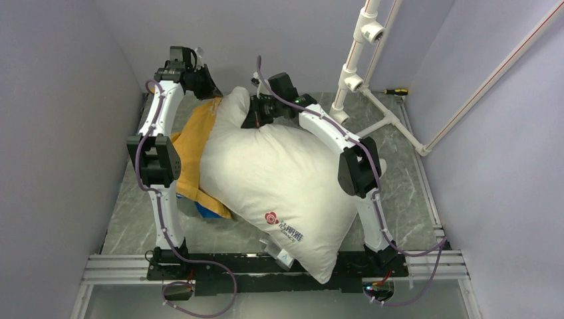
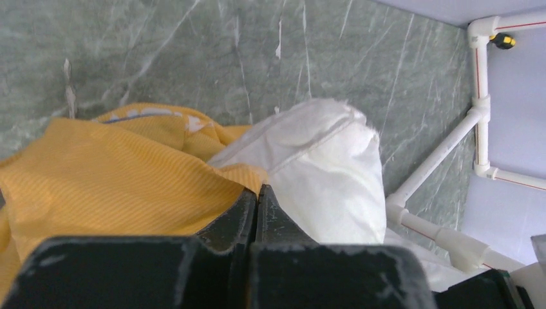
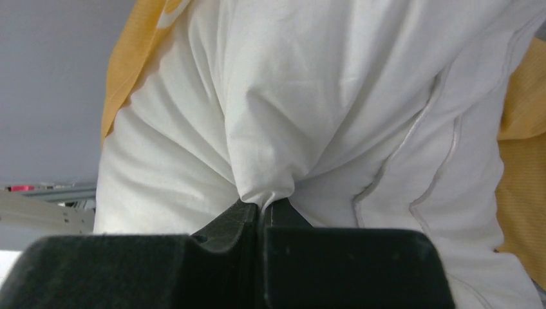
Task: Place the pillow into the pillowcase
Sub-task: Stuff the pillow into the pillowcase.
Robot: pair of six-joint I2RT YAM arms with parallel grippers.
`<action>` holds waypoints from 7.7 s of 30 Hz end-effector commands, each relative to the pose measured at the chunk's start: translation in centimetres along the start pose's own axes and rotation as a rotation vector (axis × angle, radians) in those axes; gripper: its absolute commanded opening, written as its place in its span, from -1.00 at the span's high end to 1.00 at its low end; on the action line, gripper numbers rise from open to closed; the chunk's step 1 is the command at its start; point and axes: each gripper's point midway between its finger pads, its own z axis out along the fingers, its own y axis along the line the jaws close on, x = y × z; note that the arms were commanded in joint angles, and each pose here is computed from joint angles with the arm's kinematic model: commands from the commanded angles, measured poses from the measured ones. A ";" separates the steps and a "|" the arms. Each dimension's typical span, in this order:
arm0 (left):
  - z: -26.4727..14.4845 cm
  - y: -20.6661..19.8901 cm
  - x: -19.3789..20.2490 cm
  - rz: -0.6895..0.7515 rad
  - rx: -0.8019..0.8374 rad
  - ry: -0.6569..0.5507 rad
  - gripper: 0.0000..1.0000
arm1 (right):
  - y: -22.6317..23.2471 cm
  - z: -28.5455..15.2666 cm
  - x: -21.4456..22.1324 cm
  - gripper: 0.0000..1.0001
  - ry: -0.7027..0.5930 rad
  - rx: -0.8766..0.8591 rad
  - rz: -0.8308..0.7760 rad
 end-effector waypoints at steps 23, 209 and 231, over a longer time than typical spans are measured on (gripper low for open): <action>-17.9 -21.7 -1.0 0.357 0.721 -0.359 1.00 | 15.7 -2.0 7.7 1.00 0.270 -0.599 -0.101; -24.6 2.5 -18.1 -0.476 0.355 -0.761 0.17 | 12.5 -9.1 3.6 1.00 0.123 -0.467 0.067; -22.5 3.8 6.8 0.260 -0.451 -0.153 -0.84 | 9.5 -10.0 8.6 1.00 0.268 -0.274 0.081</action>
